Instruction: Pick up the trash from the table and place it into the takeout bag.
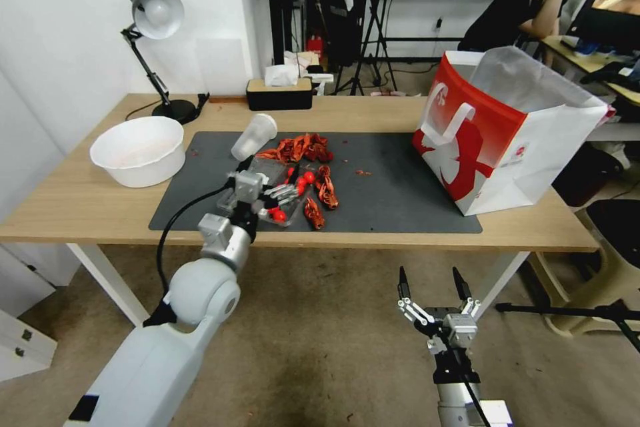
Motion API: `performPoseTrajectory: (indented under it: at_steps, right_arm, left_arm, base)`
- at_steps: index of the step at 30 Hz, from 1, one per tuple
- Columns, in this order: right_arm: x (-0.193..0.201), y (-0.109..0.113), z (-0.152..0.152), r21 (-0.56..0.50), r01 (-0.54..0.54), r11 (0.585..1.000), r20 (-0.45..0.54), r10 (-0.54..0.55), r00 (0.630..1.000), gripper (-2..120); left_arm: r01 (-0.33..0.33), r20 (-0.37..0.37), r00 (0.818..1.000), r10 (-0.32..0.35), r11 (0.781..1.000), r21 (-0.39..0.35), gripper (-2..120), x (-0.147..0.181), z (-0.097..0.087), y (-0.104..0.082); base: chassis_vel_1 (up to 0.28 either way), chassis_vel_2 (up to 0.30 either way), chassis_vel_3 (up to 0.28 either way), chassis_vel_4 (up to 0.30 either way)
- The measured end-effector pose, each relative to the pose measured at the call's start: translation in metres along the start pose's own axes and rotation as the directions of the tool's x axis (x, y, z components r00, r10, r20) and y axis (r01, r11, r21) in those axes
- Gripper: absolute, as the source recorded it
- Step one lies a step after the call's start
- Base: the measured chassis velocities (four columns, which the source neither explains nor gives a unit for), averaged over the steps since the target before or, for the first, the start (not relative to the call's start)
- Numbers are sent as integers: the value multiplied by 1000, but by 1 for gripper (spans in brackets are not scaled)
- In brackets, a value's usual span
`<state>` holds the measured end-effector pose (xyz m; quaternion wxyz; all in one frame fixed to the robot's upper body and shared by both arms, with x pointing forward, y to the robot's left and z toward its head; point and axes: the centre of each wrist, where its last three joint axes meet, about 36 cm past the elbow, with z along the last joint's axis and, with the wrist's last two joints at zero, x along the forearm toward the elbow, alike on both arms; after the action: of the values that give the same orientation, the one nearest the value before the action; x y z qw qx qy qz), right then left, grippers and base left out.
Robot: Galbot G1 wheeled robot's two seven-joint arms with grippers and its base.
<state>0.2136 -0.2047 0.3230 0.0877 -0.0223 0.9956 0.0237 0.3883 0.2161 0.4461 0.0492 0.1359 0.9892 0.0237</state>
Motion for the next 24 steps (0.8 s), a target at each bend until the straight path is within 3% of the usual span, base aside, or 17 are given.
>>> performPoseTrajectory:
  at_steps: [3,7,8,15,19,24]
  right_arm:
    - [-4,-4,-4,-5,2,1000,5,-2,1000,100]
    - [-10,-11,-12,2,15,1000,18,-15,1000,100]
    - [-10,-11,-12,2,15,1000,18,-15,1000,100]
    - [-11,-13,-15,5,17,1000,21,-17,1000,100]
    - [-11,-13,-15,5,16,1000,23,-16,1000,100]
    - [-12,-14,-17,9,18,1000,26,-19,999,100]
  left_arm:
    - [49,-9,999,-49,998,-37,100,15,3,5]
    - [173,-34,984,-176,982,-79,100,46,9,7]
    - [173,-34,984,-176,982,-79,100,46,9,7]
    - [318,-93,941,-326,944,-92,100,86,20,-7]
    - [359,-112,923,-368,929,-92,100,97,24,-14]
    - [372,-124,917,-378,925,-73,100,104,28,-16]
  base:
    - [0,0,0,0]
    - [0,0,0,0]
    - [0,0,0,0]
    - [0,0,0,0]
    - [0,0,0,0]
    - [0,0,0,0]
